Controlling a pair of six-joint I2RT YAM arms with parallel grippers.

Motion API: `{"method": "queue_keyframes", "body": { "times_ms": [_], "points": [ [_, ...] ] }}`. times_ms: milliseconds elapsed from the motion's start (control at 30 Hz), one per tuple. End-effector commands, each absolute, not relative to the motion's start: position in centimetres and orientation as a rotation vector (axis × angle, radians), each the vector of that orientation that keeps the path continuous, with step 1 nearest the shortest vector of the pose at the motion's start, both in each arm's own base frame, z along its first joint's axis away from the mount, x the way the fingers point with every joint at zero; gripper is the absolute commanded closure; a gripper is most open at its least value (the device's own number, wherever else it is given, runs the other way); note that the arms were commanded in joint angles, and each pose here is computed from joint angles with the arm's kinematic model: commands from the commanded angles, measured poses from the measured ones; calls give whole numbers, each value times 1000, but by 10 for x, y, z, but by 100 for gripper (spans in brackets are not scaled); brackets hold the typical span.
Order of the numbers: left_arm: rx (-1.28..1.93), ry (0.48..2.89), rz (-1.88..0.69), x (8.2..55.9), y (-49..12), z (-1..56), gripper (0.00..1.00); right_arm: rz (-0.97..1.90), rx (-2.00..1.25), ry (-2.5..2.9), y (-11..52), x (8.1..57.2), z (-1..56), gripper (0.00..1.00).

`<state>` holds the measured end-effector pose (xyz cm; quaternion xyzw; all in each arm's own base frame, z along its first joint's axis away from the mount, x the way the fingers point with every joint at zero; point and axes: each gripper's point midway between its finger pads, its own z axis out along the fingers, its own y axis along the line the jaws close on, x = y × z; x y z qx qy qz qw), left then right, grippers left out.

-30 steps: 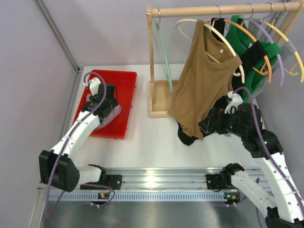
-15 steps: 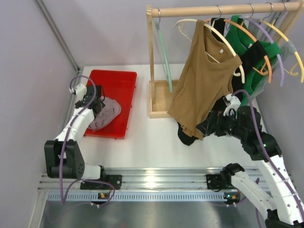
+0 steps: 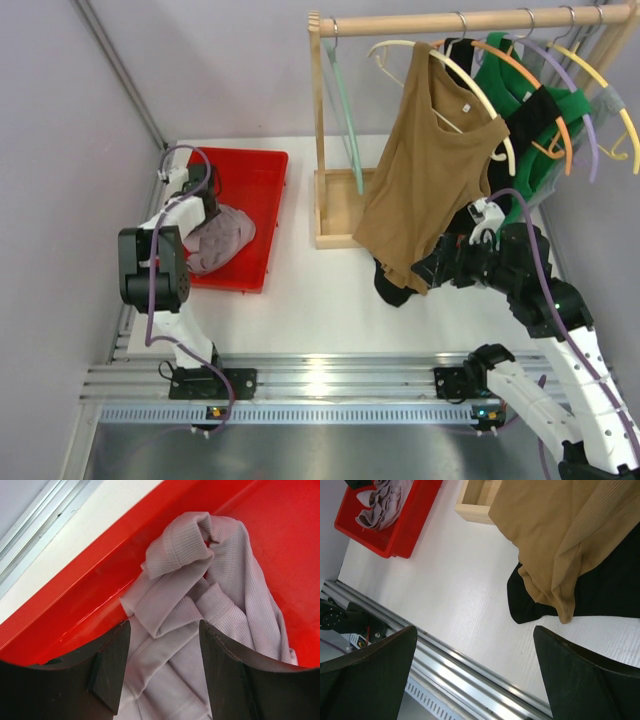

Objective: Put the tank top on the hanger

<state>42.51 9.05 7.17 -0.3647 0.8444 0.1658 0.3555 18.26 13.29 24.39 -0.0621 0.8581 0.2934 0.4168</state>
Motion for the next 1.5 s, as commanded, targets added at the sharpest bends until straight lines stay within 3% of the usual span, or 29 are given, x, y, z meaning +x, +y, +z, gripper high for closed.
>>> {"method": "queue_keyframes", "body": {
  "times_ms": [0,133,267,367,533,1033,1467],
  "points": [
    [-910,2128,416,449,96,83,38,739,-181,2105,135,191,250,0],
    [-919,2133,446,448,99,77,39,738,-183,2116,135,192,245,0],
    [-892,2135,445,453,99,76,46,739,-186,2122,136,192,241,0],
    [-878,2151,452,455,100,71,58,739,-182,2126,136,192,239,0],
    [-838,2159,423,460,96,79,100,747,-183,2118,136,191,240,0],
    [-629,1980,167,446,59,241,100,760,-174,2102,138,194,250,0],
    [-334,1784,-66,366,-45,382,100,734,-156,2086,136,202,266,0]
  ]
}}
